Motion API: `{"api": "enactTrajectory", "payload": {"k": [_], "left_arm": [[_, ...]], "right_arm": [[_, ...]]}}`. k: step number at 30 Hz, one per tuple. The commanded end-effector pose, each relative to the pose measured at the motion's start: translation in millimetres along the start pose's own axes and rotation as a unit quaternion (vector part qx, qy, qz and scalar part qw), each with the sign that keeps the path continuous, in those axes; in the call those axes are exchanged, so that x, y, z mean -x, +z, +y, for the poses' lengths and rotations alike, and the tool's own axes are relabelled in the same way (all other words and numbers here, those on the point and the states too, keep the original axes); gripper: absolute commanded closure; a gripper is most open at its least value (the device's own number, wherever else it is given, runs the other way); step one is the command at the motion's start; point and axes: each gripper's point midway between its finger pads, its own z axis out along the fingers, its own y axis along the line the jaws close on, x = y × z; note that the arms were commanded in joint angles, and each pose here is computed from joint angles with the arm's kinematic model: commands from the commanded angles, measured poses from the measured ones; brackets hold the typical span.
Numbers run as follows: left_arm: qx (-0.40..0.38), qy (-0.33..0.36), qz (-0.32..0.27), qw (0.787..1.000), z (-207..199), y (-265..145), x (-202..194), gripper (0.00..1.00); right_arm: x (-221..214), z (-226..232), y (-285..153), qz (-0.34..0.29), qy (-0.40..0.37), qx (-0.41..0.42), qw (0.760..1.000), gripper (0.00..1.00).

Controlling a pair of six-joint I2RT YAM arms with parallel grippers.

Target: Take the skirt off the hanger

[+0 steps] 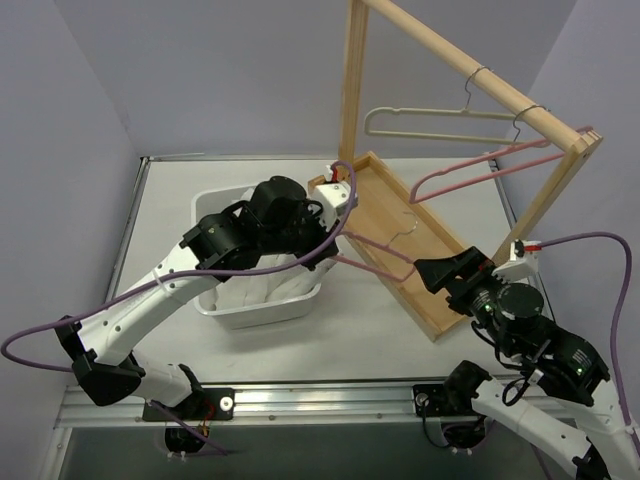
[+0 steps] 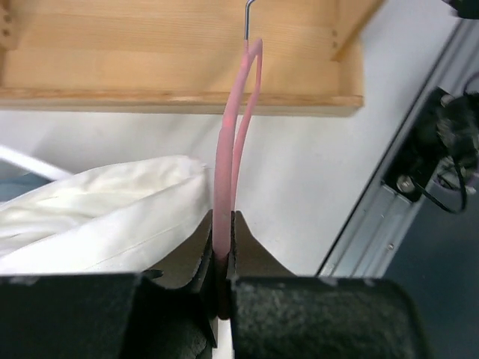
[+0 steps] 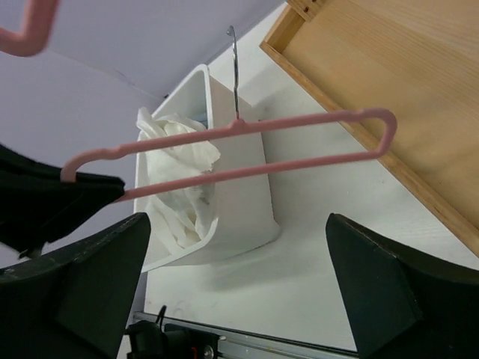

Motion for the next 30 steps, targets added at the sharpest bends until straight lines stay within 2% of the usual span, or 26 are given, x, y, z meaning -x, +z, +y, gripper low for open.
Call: {"api": "enactTrajectory", "payload": {"k": [1, 10, 13, 17, 19, 20, 22, 24, 25, 26, 27, 28, 30], "left_arm": [[0.071, -0.03, -0.096, 0.992, 32, -27, 47, 0.98], [0.123, -0.086, -0.166, 0.975, 90, -45, 84, 0.98], [0.118, -0.095, -0.179, 0.972, 109, -39, 97, 0.98], [0.092, -0.111, -0.225, 0.964, 128, -46, 127, 0.98], [0.058, -0.118, -0.23, 0.964, 136, -39, 136, 0.98], [0.054, -0.119, -0.253, 0.959, 146, -50, 151, 0.98], [0.018, -0.124, -0.246, 0.961, 154, -39, 154, 0.98], [0.0, -0.129, -0.273, 0.953, 168, -49, 171, 0.98], [-0.038, -0.129, -0.27, 0.953, 166, -42, 172, 0.98], [-0.059, -0.147, -0.276, 0.948, 166, -43, 177, 0.98], [-0.072, -0.132, -0.303, 0.941, 170, -50, 189, 0.98], [-0.089, -0.135, -0.307, 0.938, 172, -46, 190, 0.98], [-0.144, -0.112, -0.332, 0.925, 158, -55, 204, 0.98]], "right_arm": [[30, 19, -24, -0.044, 0.015, 0.051, 0.998, 0.01], [63, 34, -73, -0.102, 0.058, 0.146, 0.982, 0.04], [65, 33, -78, -0.108, 0.068, 0.156, 0.979, 0.05], [60, 33, -73, -0.098, 0.066, 0.152, 0.981, 0.05], [59, 33, -72, -0.098, 0.065, 0.149, 0.982, 0.06], [58, 33, -71, -0.096, 0.064, 0.148, 0.982, 0.06], [59, 35, -71, -0.098, 0.064, 0.149, 0.982, 0.06], [59, 36, -70, -0.096, 0.064, 0.15, 0.982, 0.06], [59, 36, -70, -0.096, 0.063, 0.15, 0.982, 0.06], [59, 36, -69, -0.096, 0.063, 0.149, 0.982, 0.06], [58, 36, -69, -0.095, 0.063, 0.148, 0.982, 0.06], [58, 35, -68, -0.095, 0.062, 0.146, 0.983, 0.06], [58, 35, -69, -0.095, 0.062, 0.145, 0.983, 0.06]]}}
